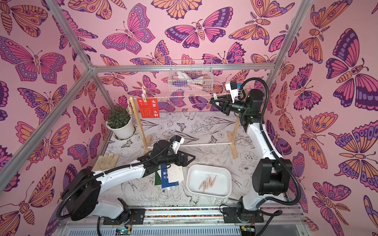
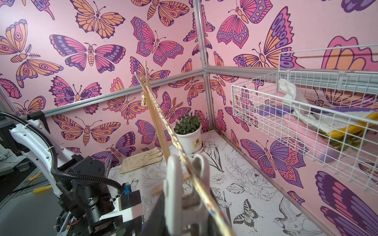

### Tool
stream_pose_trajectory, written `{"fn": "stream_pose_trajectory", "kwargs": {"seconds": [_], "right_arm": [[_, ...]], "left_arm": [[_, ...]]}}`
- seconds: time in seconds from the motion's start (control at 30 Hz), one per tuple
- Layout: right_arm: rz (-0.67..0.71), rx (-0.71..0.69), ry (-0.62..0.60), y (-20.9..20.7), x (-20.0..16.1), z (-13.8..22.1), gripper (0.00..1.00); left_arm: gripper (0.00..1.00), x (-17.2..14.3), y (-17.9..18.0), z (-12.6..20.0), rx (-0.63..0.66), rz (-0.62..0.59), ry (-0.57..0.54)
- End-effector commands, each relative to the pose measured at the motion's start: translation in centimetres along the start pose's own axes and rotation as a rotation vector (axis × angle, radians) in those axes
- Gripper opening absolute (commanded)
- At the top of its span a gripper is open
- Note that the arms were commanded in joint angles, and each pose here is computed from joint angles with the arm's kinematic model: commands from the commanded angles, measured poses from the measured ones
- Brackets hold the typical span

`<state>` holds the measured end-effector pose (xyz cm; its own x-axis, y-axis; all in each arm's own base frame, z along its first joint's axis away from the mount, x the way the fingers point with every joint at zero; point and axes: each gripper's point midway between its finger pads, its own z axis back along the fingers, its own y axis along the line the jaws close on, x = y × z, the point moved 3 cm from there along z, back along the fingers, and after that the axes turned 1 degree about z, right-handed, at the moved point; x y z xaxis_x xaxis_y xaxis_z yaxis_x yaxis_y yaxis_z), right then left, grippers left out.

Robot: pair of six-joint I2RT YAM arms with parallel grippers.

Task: Remove the postcards from the strings
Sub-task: Remove the clamp from the clothesline.

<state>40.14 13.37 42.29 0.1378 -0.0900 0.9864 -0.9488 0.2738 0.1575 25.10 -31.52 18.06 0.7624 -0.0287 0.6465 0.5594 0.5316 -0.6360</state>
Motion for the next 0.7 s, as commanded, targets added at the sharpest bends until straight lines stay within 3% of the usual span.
{"fn": "stream_pose_trajectory", "kwargs": {"seconds": [0.0, 0.37, 0.67], "right_arm": [[0.037, 0.022, 0.004, 1.1, 0.4, -0.1, 0.0], [-0.007, -0.031, 0.045, 0.8, -2.0, 0.0, 0.0], [-0.056, -0.115, 0.101, 4.4, -3.9, 0.5, 0.0]], "left_arm": [[0.93, 0.6, -0.5, -0.2, -0.01, -0.013, -0.016], [0.92, 0.8, -0.9, 0.3, -0.017, -0.03, -0.039], [0.93, 1.8, -2.6, 3.1, -0.041, -0.083, -0.113]]}}
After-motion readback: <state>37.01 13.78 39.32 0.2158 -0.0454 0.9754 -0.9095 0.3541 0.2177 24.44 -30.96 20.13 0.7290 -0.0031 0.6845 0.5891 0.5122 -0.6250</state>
